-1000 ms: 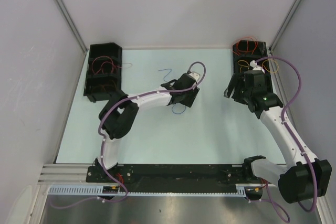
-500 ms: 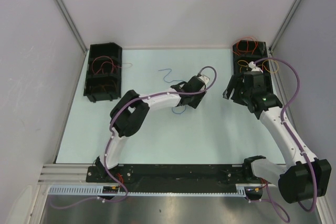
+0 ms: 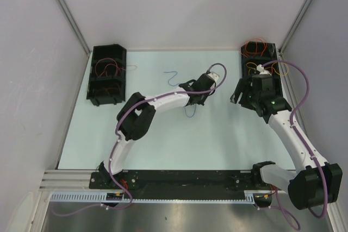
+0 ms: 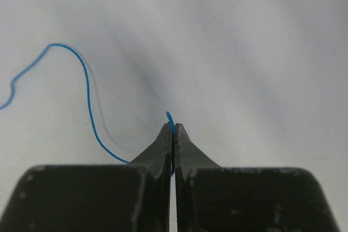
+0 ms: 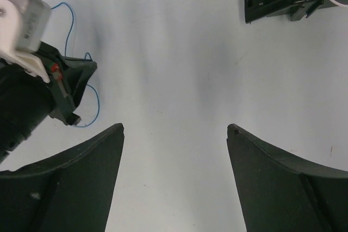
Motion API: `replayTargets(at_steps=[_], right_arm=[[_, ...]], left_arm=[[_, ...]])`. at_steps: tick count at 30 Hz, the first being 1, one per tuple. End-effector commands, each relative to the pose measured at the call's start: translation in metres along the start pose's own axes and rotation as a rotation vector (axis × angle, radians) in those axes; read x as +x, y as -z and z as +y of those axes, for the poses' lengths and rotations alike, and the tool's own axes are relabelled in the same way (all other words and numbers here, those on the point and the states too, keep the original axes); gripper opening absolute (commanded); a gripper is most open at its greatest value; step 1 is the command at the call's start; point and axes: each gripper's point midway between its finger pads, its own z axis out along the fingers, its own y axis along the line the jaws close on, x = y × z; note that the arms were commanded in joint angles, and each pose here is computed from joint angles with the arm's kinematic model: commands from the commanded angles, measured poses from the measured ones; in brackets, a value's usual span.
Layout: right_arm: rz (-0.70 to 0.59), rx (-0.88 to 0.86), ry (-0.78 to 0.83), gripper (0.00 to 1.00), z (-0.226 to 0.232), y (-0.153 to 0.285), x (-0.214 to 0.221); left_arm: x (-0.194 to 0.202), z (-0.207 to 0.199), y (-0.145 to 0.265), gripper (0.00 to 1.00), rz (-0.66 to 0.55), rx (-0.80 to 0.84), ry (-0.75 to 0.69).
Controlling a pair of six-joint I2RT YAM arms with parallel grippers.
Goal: Untangle the cables
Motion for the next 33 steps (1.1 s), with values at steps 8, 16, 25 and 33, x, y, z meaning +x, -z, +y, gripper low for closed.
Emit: replayTargets(at_steps=[8, 16, 25, 33], right_arm=[[-0.012, -0.022, 0.007, 0.8, 0.002, -0.003, -0.003], [-0.001, -0.029, 0.004, 0.8, 0.003, -0.007, 0.0], [0.015, -0.068, 0.001, 0.8, 0.009, -0.007, 0.004], [0.022, -0.078, 0.0, 0.8, 0.011, -0.008, 0.005]], left_arm=[[-0.13, 0.119, 0.116, 0.0, -0.218, -0.177, 0.254], [-0.191, 0.231, 0.223, 0.0, -0.407, -0.342, 0.38], [-0.208, 0.319, 0.373, 0.0, -0.671, -0.537, 0.461], [-0.179, 0.359, 0.449, 0.0, -0.763, -0.685, 0.542]])
